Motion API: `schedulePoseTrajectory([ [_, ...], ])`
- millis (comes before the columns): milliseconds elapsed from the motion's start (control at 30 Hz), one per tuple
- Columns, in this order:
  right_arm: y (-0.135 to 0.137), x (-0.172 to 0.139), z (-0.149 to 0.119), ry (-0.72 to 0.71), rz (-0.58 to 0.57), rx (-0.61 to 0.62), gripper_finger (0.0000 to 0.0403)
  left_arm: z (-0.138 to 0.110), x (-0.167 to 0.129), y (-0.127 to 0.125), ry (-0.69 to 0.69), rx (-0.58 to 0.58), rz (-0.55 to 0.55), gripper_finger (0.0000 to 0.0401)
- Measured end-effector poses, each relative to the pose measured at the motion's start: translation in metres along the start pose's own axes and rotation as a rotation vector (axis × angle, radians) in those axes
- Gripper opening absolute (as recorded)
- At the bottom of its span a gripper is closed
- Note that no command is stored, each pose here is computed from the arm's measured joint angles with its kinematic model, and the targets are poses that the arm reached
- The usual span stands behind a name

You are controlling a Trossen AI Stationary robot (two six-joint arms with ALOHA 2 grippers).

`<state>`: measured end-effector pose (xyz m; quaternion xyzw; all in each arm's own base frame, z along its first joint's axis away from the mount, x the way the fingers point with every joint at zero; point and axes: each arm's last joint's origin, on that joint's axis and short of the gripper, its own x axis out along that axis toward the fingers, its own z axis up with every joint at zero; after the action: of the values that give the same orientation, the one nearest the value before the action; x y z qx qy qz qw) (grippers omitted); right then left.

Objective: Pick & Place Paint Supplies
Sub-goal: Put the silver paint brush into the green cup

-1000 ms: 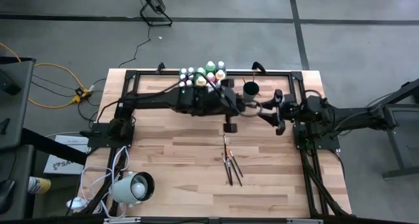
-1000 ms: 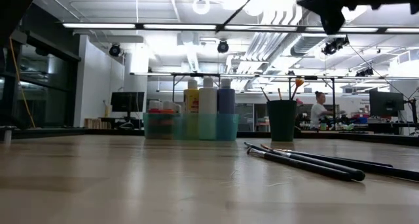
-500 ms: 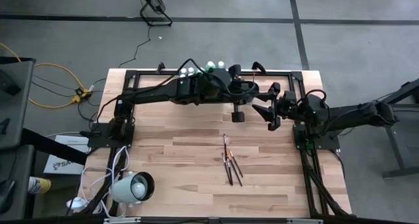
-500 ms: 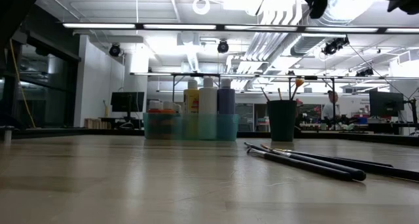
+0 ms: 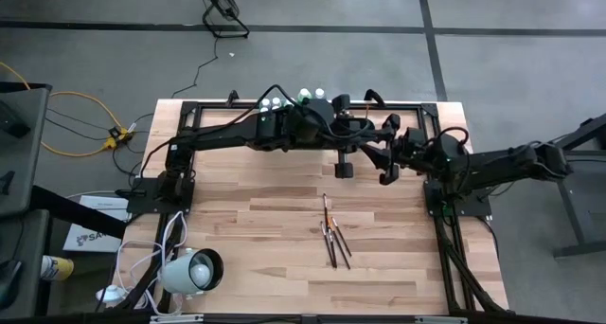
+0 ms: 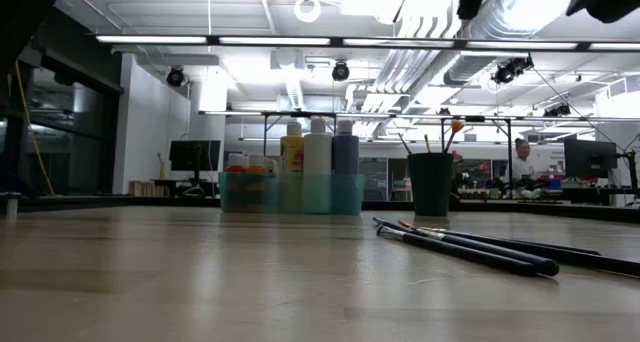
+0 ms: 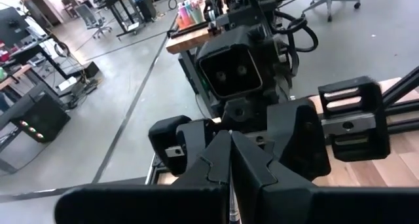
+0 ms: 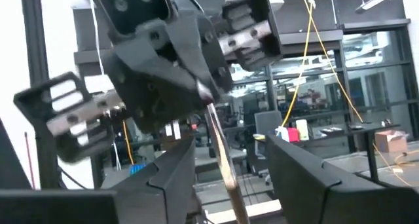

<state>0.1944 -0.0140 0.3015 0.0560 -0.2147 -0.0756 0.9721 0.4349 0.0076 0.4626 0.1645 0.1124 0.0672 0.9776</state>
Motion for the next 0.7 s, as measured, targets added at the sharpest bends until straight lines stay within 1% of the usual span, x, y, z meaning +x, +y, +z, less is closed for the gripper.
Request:
schedulePoseTrajectory([
  [167,0.0013,0.0050,0.0011,0.007,0.019,-0.001,0.0142,-0.0001,0.0000,0.0000,0.001,0.000,-0.001,0.0000],
  [500,0.0013,0.0017,0.0031,0.033,0.022,-0.005,0.0020,-0.0008,0.0001,-0.0002,0.005,-0.002,-0.014,0.0000],
  [700,0.0010,-0.0005,0.0033,0.058,0.017,-0.003,0.0013,-0.0018,0.0003,-0.0007,0.012,-0.005,-0.022,0.0001],
])
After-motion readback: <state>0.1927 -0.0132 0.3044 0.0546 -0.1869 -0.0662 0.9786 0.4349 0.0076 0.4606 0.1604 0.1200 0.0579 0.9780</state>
